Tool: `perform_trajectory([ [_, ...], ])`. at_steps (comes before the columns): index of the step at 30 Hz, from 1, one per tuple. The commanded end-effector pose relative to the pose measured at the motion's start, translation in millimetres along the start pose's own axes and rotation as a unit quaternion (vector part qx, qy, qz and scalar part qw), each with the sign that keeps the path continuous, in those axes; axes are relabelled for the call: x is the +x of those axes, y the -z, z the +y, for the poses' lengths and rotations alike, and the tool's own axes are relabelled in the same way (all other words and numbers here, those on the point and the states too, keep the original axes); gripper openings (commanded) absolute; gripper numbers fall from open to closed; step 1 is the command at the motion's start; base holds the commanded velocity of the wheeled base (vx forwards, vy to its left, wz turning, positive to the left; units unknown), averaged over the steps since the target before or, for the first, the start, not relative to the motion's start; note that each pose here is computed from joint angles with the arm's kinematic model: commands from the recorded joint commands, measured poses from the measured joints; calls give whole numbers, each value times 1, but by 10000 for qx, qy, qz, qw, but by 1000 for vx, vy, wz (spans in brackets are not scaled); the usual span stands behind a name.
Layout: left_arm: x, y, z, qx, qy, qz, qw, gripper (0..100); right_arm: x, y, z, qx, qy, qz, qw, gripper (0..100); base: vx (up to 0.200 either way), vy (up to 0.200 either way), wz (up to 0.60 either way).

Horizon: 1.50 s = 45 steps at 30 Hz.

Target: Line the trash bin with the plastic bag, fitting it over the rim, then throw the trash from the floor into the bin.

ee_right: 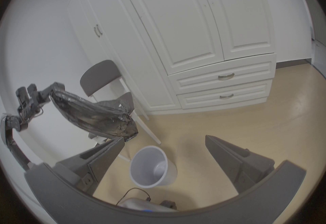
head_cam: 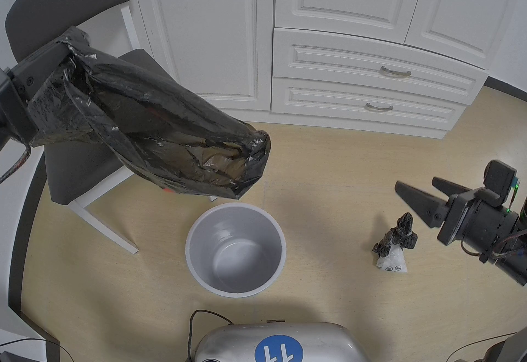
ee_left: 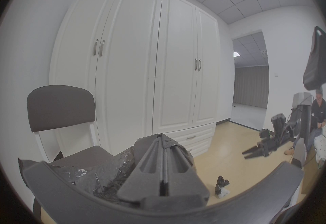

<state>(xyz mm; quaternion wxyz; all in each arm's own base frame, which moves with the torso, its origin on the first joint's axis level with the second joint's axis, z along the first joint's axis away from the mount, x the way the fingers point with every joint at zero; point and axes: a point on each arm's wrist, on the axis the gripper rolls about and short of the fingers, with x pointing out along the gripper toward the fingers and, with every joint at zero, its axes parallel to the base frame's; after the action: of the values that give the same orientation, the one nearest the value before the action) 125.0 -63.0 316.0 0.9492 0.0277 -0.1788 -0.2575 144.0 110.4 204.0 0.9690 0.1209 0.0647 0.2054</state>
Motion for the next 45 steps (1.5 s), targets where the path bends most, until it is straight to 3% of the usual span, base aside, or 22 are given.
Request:
perform_trajectory([
  [1, 7, -6, -5, -76, 64, -98, 9999, 0, 0, 14, 4, -151, -129, 316, 9993, 100, 0, 0, 0],
  [18, 11, -31, -19, -321, 283, -534, 9977, 0, 17, 46, 21, -211, -357, 990, 9942, 100, 0, 0, 0],
  [30, 8, -33, -24, -426, 443, -584, 9964, 0, 34, 69, 39, -87, -700, 932, 9932, 100, 0, 0, 0],
  [45, 15, -33, -28, -467, 552, -629, 9954, 0, 56, 111, 92, -320, -1232, 1341, 9828, 100, 0, 0, 0],
])
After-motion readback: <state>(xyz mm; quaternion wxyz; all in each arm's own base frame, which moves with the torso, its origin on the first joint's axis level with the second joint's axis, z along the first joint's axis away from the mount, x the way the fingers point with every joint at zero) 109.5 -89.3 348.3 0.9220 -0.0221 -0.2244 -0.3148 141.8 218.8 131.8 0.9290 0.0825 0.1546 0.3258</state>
